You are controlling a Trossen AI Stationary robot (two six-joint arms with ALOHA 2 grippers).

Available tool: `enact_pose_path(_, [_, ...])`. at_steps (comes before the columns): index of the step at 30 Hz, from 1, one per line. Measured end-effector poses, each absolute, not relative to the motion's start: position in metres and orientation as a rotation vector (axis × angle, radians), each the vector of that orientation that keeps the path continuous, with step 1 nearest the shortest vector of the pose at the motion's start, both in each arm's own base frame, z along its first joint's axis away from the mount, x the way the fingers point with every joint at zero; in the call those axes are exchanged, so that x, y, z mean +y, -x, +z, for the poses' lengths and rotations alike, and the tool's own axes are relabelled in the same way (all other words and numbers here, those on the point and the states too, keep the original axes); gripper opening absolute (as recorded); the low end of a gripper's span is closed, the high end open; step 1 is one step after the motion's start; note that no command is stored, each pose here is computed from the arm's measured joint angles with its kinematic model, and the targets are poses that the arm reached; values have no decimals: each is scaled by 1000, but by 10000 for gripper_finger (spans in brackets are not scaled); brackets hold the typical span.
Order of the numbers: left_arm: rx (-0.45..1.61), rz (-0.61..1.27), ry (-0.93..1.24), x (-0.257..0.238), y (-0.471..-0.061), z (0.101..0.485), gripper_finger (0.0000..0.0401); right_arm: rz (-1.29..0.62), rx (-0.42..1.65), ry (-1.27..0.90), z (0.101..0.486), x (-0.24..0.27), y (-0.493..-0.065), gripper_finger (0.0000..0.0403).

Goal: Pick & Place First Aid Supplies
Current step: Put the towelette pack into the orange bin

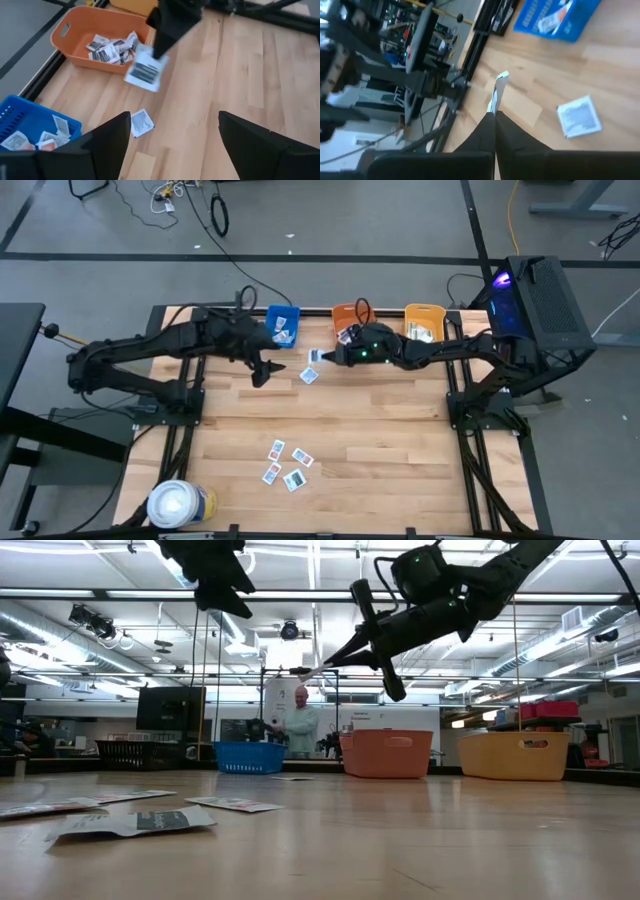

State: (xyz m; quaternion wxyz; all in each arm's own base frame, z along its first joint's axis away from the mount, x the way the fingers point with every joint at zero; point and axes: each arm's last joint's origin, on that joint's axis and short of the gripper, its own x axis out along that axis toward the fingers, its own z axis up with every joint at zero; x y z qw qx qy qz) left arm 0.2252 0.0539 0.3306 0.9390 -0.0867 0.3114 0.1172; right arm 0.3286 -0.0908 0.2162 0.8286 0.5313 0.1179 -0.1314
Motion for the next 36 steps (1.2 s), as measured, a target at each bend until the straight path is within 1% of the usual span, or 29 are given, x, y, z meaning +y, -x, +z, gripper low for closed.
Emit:
enact_pose_path(6, [584,258,222,53,-220,323,302,-302,186,-1098,231,-110,-318,0])
enact_pose_path(13, [548,256,222,53,-222,326,302,-423,219,-1026,245,-128,-290,0])
enact_pose_path(22, [456,253,212,55,-226,334,302,-537,263,-809,256,-144,-263,0])
enact_pose_path(28, [413,273,277,55,-228,337,302,-592,311,-658,254,-147,-260,0])
enact_pose_path(32, [413,268,286,55,-228,337,302,-603,398,-569,247,-148,-259,0])
enact_pose_path(36, [408,282,316,55,-228,337,302,-616,477,-527,238,-152,-256,0])
